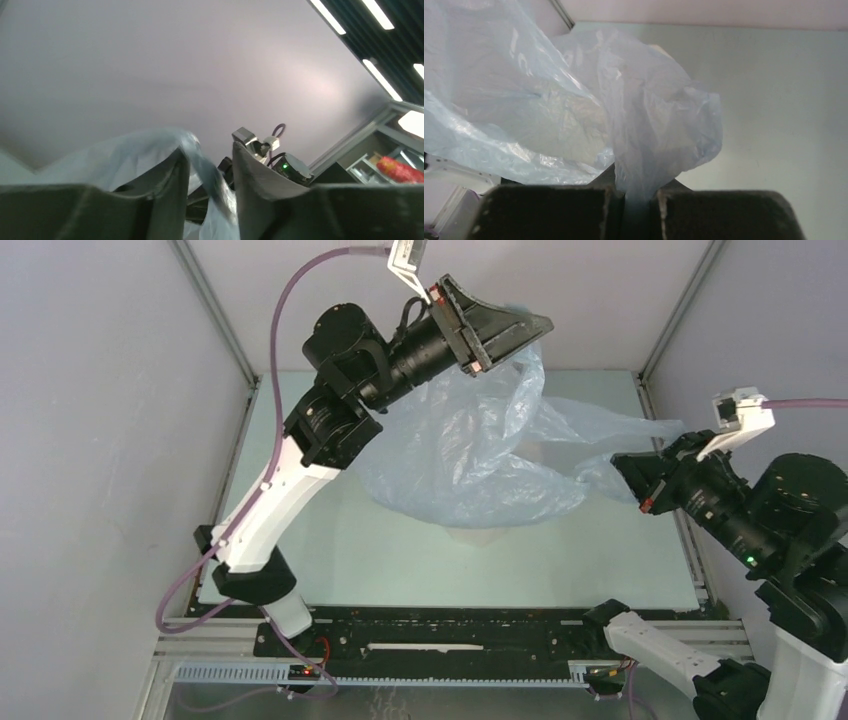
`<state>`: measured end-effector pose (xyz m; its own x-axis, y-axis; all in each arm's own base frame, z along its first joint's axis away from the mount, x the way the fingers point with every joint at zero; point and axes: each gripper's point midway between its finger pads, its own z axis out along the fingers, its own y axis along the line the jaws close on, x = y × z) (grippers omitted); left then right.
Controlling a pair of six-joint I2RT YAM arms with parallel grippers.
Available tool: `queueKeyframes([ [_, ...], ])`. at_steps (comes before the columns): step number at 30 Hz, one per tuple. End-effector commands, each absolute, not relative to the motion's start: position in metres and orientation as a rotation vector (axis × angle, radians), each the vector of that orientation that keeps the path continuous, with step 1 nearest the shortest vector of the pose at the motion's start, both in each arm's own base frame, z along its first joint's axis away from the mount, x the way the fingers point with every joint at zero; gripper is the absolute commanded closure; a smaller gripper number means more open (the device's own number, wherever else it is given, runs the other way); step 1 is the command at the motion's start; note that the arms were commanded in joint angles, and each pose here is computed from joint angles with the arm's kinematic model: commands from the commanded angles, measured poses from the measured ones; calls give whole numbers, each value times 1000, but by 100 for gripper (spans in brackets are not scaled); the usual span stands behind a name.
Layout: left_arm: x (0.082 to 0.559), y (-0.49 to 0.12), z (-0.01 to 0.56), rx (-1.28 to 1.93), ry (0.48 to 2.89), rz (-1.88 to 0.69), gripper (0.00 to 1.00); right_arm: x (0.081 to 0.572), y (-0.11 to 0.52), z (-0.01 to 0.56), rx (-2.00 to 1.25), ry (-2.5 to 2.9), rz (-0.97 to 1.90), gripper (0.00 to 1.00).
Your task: Put the trash bags into the trash bin
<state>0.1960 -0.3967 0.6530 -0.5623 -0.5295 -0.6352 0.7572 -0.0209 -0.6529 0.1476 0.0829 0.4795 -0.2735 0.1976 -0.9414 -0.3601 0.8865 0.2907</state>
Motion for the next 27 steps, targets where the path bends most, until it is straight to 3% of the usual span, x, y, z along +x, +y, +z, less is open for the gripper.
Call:
queueKeyframes([
  [1, 213, -365, 620, 194, 1422, -1599, 42, 151, 74, 465, -88, 1779, 487, 100],
  [4, 214, -332, 605, 172, 1449, -1485, 19, 163, 78, 461, -32, 1787, 500, 100],
  [8, 207, -272, 599, 135, 1470, -1310, 1, 178, 84, 459, -8, 1810, 500, 100],
  [13, 197, -202, 589, 44, 1502, -1134, 0, 187, 88, 459, 0, 1815, 496, 100],
  [18, 185, -139, 517, -125, 1691, -884, 0, 191, 90, 460, 10, 1808, 513, 100],
  [27, 119, -200, 416, 154, 1920, -1329, 0, 200, 96, 466, 10, 1788, 531, 100],
])
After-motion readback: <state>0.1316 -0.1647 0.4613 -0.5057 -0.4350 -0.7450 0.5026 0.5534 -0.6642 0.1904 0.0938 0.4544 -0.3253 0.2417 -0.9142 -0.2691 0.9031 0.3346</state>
